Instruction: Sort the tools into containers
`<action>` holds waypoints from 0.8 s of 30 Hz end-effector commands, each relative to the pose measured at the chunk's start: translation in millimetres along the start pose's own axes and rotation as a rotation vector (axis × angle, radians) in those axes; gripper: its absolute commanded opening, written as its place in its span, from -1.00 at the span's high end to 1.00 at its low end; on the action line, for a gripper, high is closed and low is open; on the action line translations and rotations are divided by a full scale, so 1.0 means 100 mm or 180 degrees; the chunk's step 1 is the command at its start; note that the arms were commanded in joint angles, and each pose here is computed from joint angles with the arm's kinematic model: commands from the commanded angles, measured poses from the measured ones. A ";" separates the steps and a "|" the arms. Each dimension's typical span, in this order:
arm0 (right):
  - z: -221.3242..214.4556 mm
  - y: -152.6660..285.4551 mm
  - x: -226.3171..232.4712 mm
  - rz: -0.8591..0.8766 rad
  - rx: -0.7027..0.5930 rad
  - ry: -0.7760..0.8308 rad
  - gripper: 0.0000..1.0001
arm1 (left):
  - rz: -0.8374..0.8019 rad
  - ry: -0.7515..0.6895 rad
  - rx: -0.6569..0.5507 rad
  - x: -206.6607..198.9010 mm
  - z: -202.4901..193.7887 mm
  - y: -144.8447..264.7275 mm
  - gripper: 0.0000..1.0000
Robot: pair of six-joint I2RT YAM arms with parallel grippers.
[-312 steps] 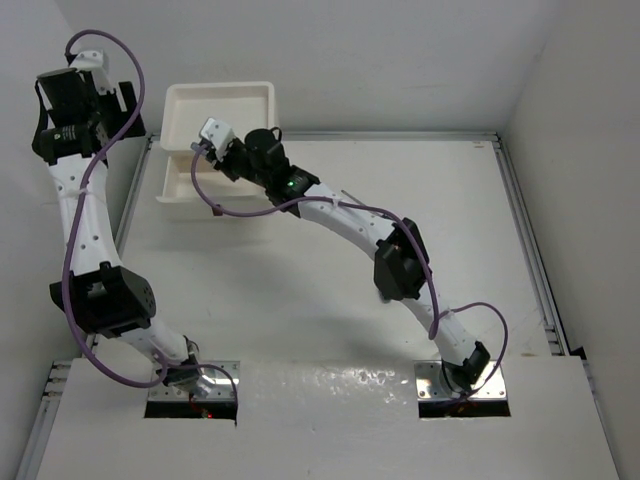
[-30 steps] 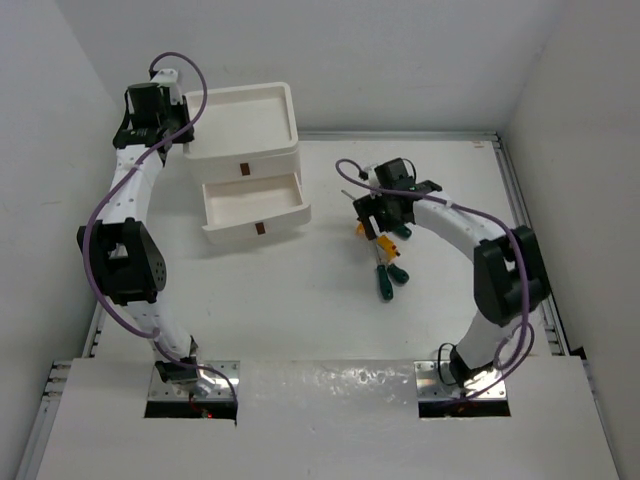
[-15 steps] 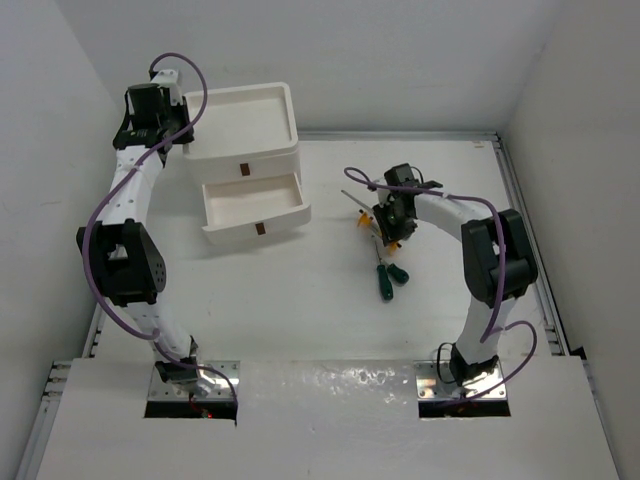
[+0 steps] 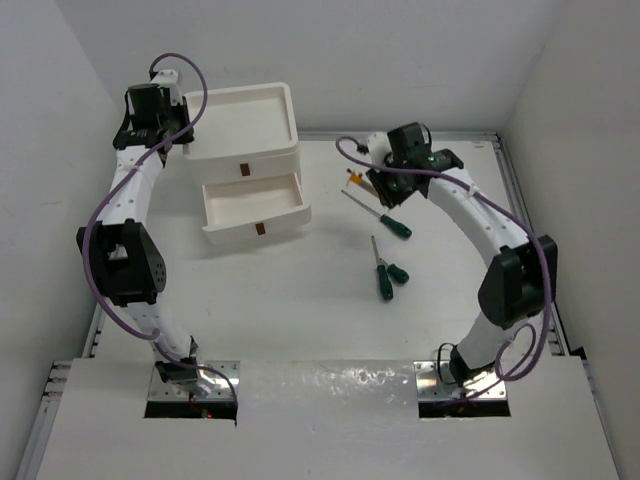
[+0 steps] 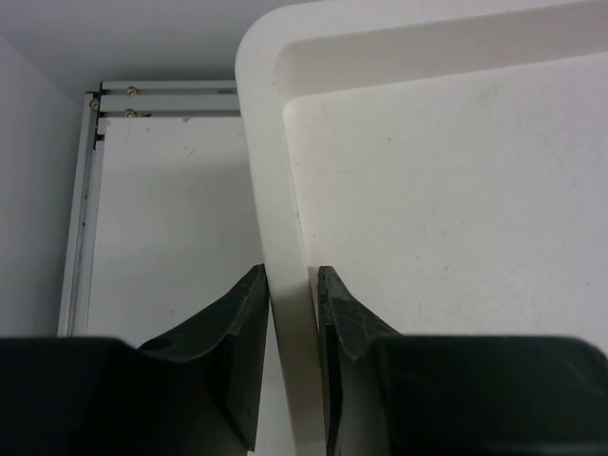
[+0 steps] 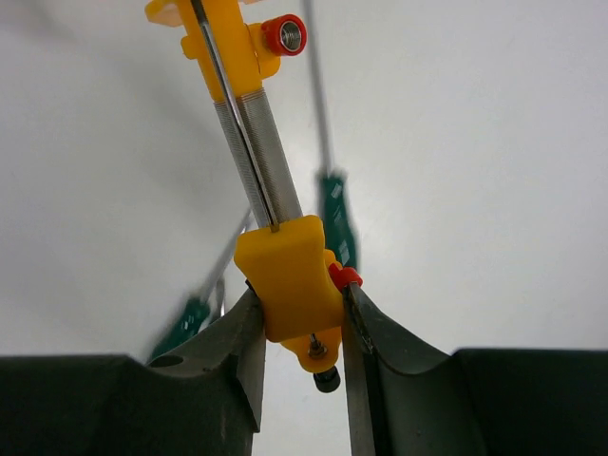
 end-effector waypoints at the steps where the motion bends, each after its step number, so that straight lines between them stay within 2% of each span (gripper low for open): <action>1: 0.65 0.71 0.12 -0.0161 -0.0729 0.0447 1.00 | -0.0127 -0.0045 0.0454 -0.08 -0.30 0.08 1.00; 5: 1.10 0.84 0.78 -0.0148 -0.0764 0.1504 1.00 | -0.0112 -0.0034 0.0486 -0.08 -0.32 0.06 1.00; 8: 1.55 0.89 1.46 0.0094 -0.1092 0.2214 1.00 | -0.0130 -0.0015 0.0512 -0.09 -0.32 0.05 1.00; 10: 1.60 0.57 1.71 0.0111 -0.1000 0.2688 1.00 | -0.0112 -0.0026 0.0520 -0.08 -0.32 0.06 1.00; 13: 1.58 0.14 2.03 0.0042 -0.0881 0.3141 1.00 | -0.0082 -0.0029 0.0540 -0.06 -0.33 0.07 1.00; 20: 1.96 -0.38 2.34 -0.0001 -0.1380 0.3014 1.00 | -0.0084 -0.0036 0.0574 -0.07 -0.38 0.07 1.00; 24: 2.02 -0.37 2.36 -0.0027 -0.1524 0.2836 1.00 | -0.0087 -0.0044 0.0564 -0.07 -0.38 0.07 1.00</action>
Point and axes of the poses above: each gripper's point midway between its finger pads, its own y axis back along the fingers, its own x axis along the line the jaws close on, z = x × y, the point moved 6 cm from there along y, back along the fingers, and after that the axes turned 7 degrees about -y, right-handed, at the moved point
